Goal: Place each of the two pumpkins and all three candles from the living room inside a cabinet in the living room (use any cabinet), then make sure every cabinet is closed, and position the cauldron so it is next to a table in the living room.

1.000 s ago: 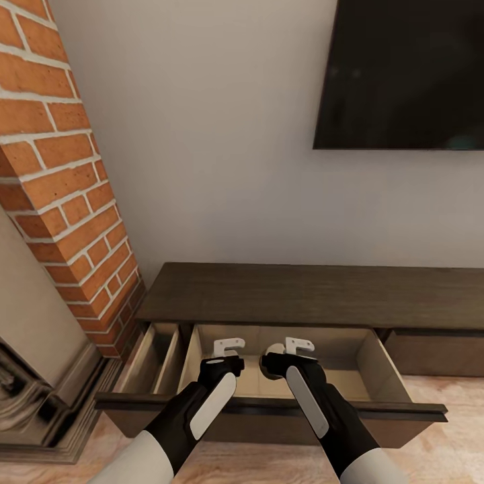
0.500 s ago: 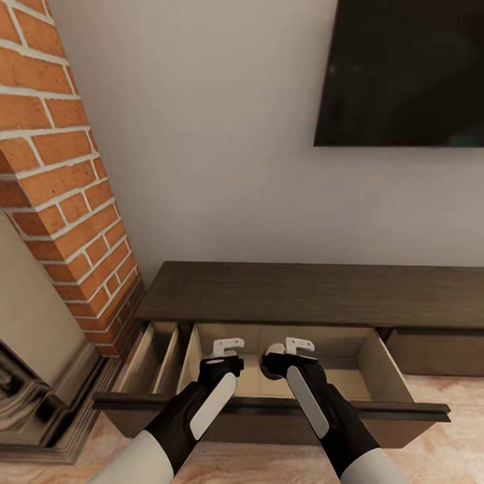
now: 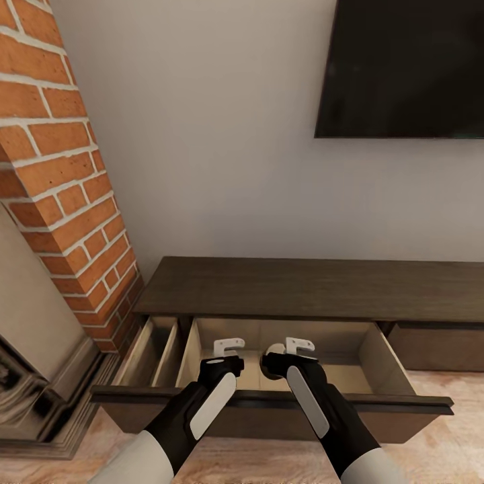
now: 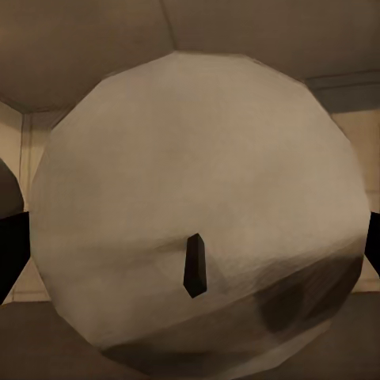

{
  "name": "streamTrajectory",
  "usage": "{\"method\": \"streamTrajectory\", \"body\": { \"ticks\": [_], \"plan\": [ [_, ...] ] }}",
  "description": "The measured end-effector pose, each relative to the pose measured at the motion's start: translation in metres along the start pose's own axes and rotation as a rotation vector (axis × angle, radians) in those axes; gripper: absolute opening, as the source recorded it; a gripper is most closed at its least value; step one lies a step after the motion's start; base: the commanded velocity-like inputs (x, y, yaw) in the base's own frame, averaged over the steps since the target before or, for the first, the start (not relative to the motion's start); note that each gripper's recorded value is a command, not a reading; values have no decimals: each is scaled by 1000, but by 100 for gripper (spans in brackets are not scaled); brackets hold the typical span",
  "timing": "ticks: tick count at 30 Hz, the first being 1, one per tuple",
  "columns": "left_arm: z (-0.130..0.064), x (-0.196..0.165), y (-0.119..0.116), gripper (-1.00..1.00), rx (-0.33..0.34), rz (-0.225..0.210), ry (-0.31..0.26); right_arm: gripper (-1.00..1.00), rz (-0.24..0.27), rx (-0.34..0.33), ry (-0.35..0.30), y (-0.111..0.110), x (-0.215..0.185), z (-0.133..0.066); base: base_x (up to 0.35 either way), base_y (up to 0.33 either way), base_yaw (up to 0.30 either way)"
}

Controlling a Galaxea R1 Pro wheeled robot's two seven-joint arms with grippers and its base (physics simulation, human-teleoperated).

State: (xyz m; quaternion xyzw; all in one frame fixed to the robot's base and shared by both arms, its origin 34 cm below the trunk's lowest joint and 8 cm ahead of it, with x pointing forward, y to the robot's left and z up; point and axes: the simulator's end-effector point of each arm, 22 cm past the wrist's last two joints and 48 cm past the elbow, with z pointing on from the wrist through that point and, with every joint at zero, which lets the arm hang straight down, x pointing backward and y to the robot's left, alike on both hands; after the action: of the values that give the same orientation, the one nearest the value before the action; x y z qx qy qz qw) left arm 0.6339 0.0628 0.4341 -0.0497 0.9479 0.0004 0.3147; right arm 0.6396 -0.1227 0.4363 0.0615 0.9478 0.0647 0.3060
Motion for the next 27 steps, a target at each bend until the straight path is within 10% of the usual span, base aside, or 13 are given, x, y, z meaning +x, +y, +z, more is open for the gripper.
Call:
{"method": "streamTrajectory", "body": {
  "ticks": [27],
  "plan": [
    [4, 5, 2, -100, -7, 0, 1, -100, -12, 3, 26, -2, 11, 5, 49, 0, 0]
  ]
}}
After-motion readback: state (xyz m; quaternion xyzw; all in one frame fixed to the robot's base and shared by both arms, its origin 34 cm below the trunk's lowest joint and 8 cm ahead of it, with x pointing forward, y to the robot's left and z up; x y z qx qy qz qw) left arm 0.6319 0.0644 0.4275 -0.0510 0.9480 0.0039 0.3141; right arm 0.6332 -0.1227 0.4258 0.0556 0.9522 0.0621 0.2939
